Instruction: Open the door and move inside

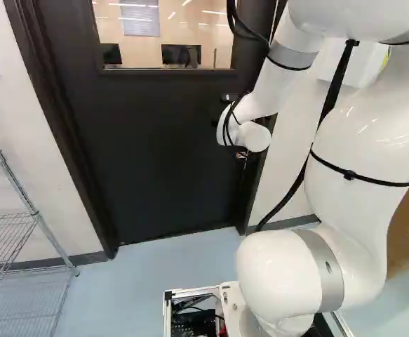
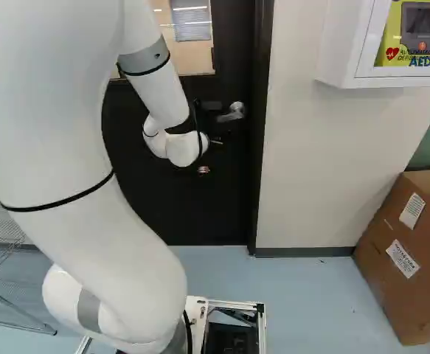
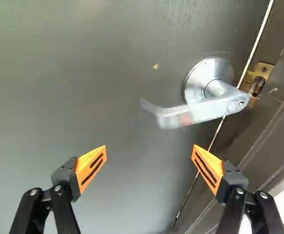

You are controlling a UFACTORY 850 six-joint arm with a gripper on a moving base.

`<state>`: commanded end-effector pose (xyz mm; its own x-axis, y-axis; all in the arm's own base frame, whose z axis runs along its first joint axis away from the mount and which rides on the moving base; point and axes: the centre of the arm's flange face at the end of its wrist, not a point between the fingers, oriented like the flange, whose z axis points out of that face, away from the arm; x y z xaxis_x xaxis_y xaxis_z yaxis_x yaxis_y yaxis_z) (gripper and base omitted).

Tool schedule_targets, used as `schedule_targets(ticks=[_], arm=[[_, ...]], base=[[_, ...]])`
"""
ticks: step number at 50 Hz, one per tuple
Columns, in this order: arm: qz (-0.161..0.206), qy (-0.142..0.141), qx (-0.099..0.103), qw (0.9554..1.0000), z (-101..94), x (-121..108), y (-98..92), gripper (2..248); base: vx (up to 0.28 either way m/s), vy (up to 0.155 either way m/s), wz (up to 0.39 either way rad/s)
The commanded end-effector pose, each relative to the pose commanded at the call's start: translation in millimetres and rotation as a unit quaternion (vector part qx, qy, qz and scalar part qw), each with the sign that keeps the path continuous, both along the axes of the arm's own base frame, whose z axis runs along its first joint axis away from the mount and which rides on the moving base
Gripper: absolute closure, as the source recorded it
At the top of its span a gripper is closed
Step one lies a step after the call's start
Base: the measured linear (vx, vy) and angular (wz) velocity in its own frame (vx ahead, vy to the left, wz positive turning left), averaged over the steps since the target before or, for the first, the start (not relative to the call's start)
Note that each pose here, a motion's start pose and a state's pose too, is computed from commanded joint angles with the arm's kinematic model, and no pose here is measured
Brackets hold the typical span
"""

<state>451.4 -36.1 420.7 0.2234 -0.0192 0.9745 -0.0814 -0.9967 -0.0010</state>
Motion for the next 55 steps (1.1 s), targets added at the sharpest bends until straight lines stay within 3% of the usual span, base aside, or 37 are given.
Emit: schedule_targets(ticks=[21,43,55], arm=[[-0.060,-0.003,0.033,0.9976,-0.8,8.9,-5.5,3],[-0.133,-0.009,0.081,0.9878,-4.0,40.2,-1.9,3],[-0.138,-0.012,0.091,0.9862,-5.7,61.0,7.1,3]], base=[[0.000,0.000,0.000],[0.000,0.000,0.000],[0.000,0.000,0.000]])
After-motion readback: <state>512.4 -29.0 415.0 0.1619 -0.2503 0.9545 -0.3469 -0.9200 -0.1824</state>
